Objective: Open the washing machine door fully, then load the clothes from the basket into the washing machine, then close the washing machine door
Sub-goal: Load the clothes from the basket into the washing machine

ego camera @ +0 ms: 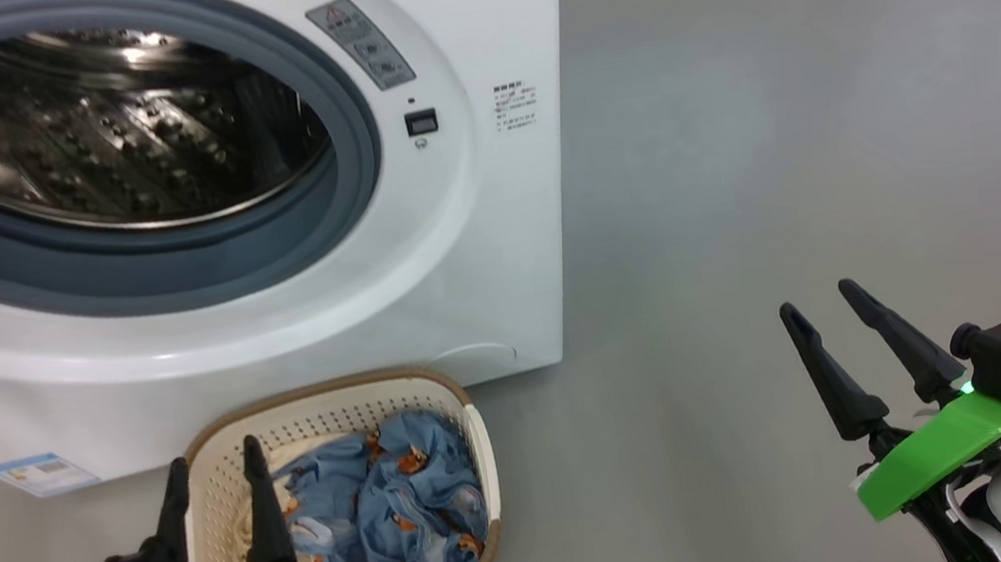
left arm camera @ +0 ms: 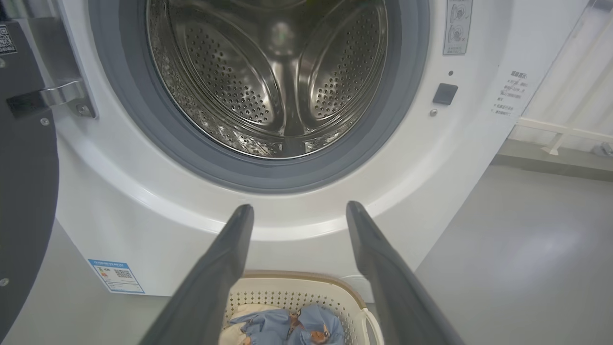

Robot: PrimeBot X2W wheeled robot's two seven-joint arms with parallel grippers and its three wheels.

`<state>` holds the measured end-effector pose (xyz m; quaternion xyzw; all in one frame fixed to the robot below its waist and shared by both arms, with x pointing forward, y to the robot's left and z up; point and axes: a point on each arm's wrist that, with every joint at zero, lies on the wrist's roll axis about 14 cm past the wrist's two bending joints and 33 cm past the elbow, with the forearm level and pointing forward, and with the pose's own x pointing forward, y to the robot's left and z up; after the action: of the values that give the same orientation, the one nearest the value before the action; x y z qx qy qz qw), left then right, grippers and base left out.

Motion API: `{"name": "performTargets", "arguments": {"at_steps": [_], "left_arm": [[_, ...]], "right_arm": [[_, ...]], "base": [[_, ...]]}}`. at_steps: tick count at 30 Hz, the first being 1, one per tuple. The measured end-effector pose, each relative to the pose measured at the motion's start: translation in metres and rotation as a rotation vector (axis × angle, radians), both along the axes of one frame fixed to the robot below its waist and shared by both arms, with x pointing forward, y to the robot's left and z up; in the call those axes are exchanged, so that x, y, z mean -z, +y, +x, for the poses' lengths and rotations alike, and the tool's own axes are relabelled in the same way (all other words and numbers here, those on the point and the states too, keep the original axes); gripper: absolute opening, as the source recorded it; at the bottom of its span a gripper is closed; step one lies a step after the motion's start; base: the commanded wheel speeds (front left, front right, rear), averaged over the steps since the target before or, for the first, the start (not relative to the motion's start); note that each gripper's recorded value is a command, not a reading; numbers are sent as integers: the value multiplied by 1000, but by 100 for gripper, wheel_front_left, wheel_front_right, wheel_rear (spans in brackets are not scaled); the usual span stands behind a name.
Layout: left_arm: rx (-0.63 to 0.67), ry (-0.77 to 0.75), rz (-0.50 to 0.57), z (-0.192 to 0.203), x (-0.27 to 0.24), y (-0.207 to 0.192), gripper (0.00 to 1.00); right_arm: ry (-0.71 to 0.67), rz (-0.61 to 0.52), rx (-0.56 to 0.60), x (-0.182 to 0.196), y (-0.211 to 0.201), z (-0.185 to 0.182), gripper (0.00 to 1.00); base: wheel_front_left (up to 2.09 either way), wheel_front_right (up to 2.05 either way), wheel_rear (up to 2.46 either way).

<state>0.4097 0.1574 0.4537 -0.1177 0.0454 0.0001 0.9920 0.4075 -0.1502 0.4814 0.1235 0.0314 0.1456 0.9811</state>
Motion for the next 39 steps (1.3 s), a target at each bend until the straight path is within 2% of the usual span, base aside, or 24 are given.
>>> {"name": "performTargets", "arguments": {"at_steps": [16, 27, 39], "left_arm": [[89, 261, 11, 38, 90, -31, 100], [151, 452, 11, 49, 155, -49, 100], [154, 686, 31, 55, 233, -52, 100]], "right_arm": [[69, 17, 5, 32, -6, 40, 100], [115, 20, 1, 58, -6, 58, 100], [145, 15, 4, 90, -13, 88, 100]], "base": [[0, 0, 0], [0, 0, 0], [0, 0, 0]]}}
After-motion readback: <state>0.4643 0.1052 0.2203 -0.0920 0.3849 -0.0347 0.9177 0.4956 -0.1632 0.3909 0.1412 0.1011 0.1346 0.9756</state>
